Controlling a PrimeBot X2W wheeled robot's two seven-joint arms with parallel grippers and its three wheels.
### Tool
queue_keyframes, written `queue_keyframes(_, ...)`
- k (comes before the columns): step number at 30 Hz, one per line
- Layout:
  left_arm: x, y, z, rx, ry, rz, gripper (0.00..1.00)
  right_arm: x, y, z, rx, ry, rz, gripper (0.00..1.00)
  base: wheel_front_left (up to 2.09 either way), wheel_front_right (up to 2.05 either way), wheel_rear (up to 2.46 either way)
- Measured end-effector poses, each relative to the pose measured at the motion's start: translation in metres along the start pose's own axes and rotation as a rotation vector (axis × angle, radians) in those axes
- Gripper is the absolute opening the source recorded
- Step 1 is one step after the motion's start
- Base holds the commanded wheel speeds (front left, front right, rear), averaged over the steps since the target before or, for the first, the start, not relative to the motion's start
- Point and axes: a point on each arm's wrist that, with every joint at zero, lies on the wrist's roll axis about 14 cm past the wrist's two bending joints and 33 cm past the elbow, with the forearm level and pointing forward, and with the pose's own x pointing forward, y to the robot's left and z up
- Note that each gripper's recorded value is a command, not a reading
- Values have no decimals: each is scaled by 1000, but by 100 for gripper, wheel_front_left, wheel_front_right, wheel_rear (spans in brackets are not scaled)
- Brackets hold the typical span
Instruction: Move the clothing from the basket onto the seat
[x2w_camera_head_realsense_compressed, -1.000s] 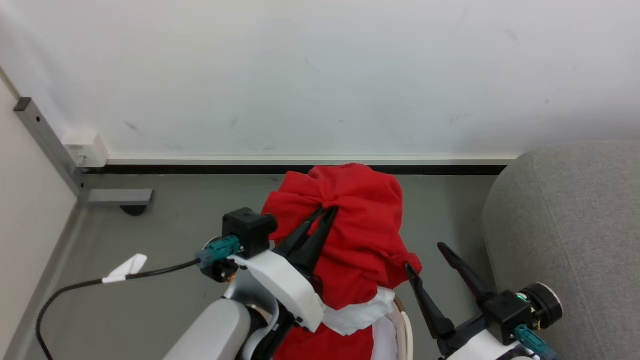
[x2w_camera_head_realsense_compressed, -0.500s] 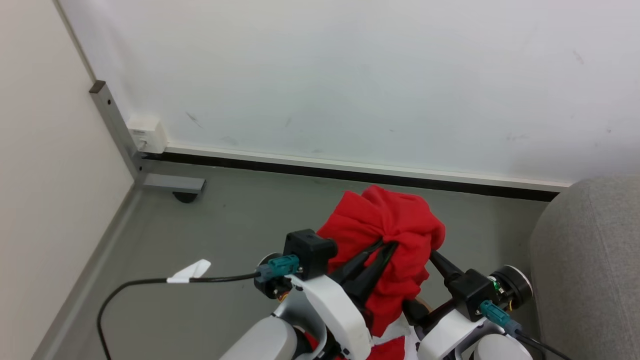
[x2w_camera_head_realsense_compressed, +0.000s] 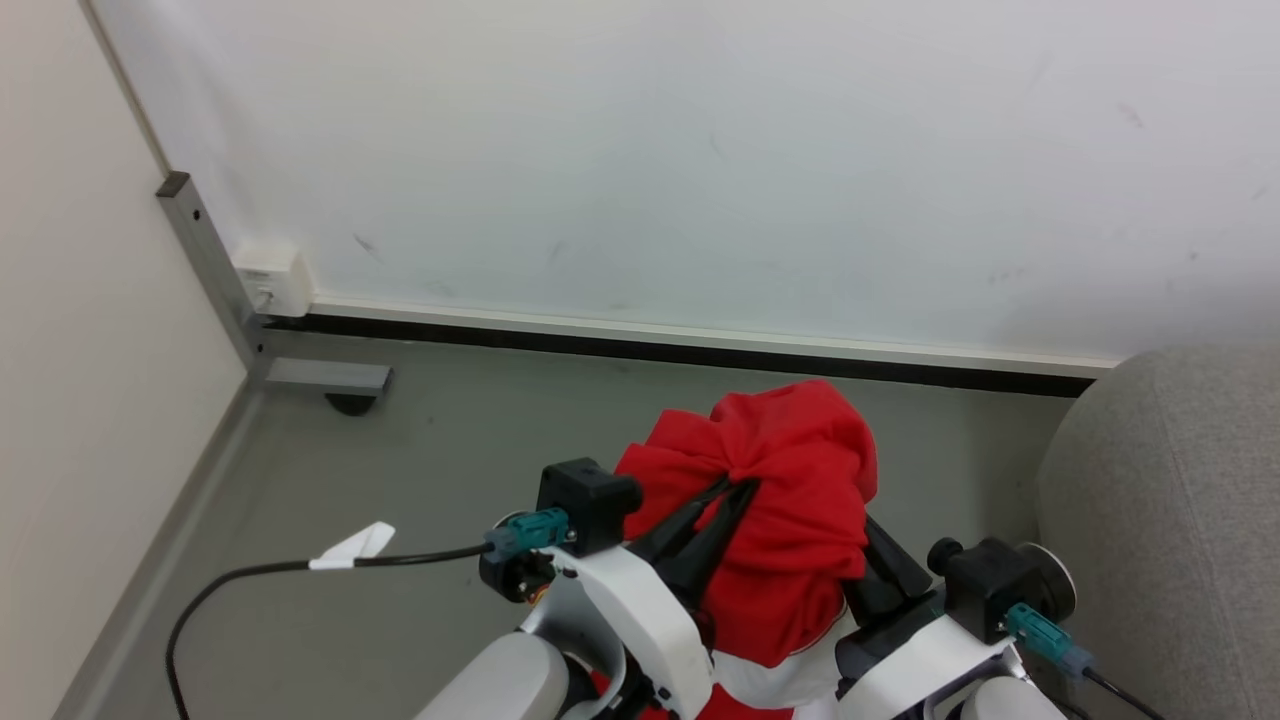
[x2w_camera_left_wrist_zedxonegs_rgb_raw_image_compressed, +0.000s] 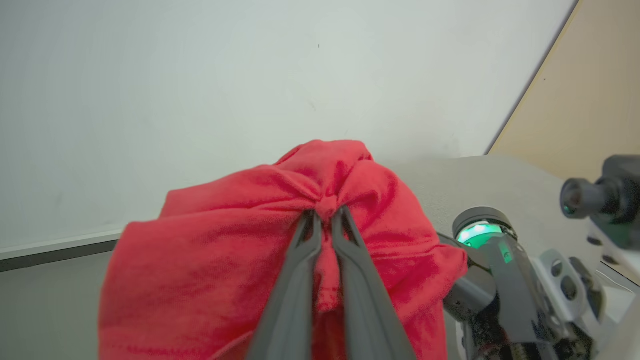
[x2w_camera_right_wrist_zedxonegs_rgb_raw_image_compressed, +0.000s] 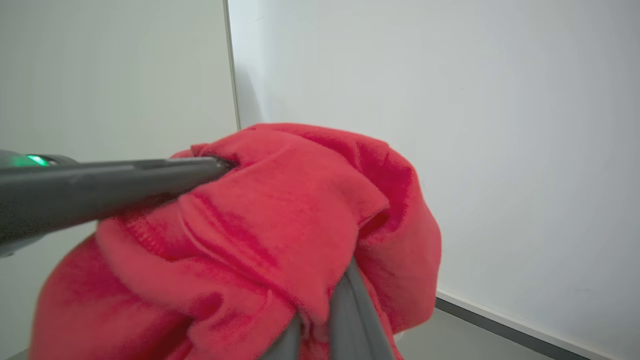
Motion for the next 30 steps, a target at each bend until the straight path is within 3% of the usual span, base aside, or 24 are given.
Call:
queue_keyframes(3,3,-1,-4,-3,9,-9,4,-10,-13,0,70,-14,-62,0,0,0,0)
queue_keyframes(4,4,-2,-5,-5,10,-10,40,-12,-17,4,94,-30,-81,0,0,0,0)
queue_keyframes(5,6,-3,-5,-6,7,-12,85,-15,-22,8,109,-46,-98,0,0,0,0)
queue_keyframes(6,8,-4,-5,-9,3,-14,100,-17,-27,14,115,-63,-111,0,0,0,0)
queue_keyframes(15,27,-24,-7,-23,-18,-94,100,-60,-94,58,118,-212,-316,0,0,0,0)
queue_keyframes(21,40,-55,-8,-62,-49,-215,100,-112,-137,80,74,-279,-483,0,0,0,0)
queue_keyframes(30,54,-109,-19,-50,-66,-414,100,-202,-161,85,64,-312,-715,0,0,0,0)
